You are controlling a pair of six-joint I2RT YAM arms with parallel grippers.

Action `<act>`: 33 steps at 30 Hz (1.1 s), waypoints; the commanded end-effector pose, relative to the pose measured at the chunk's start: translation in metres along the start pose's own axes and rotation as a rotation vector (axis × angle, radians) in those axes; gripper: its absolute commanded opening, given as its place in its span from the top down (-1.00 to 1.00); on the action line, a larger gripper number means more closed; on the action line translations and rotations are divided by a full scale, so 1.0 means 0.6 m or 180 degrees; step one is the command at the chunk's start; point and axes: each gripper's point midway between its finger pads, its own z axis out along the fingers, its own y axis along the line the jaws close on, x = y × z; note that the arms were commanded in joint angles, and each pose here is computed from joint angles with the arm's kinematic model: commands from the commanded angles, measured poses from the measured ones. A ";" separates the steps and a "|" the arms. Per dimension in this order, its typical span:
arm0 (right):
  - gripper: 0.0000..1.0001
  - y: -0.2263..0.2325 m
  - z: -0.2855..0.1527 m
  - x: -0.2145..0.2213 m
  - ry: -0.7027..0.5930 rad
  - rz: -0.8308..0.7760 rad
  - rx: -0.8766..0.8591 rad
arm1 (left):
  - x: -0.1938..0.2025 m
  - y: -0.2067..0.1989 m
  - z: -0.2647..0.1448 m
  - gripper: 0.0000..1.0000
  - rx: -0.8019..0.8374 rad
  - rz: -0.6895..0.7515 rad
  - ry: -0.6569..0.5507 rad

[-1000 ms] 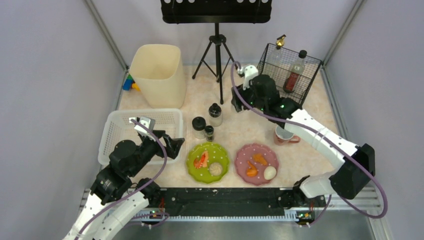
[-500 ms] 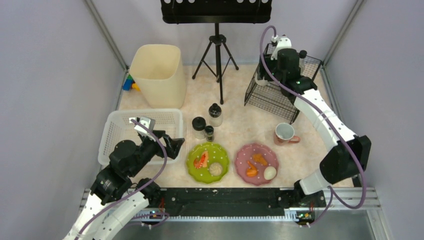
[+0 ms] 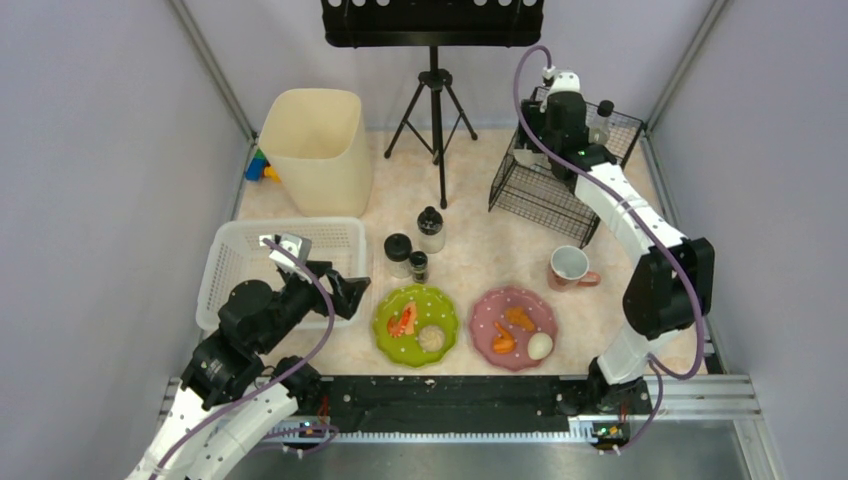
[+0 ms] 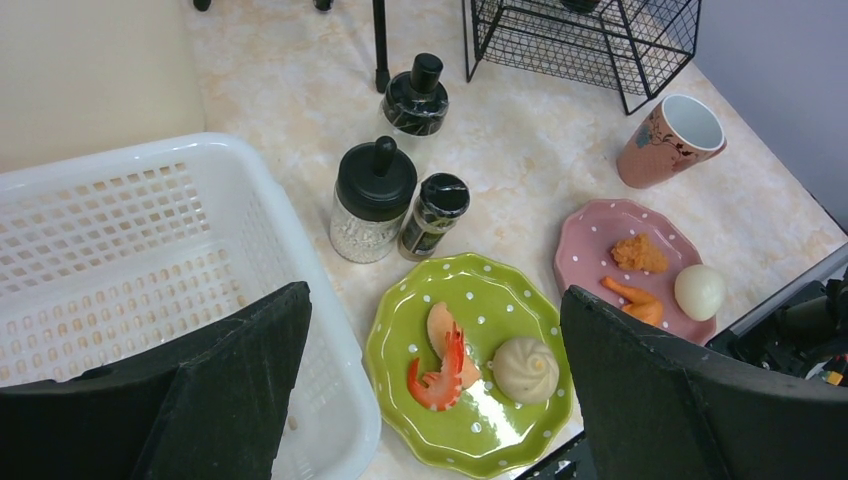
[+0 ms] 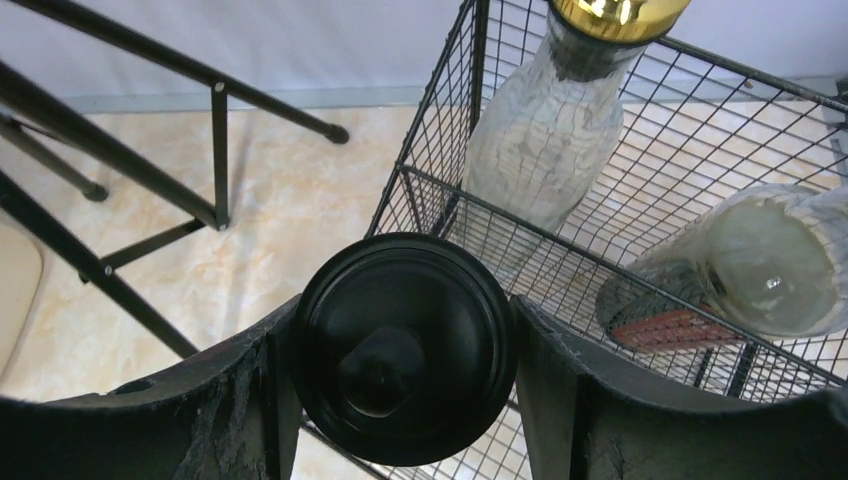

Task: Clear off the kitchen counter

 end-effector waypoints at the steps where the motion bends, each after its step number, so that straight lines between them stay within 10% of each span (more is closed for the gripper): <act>1: 1.00 -0.012 0.006 -0.104 -0.0637 0.0256 0.0143 | -0.011 -0.007 0.000 -0.98 0.0075 0.0021 -0.0093; 33: 1.00 -0.061 0.082 0.051 -0.0469 0.0815 0.0669 | -0.012 -0.008 -0.004 -0.98 0.0093 0.0015 -0.0115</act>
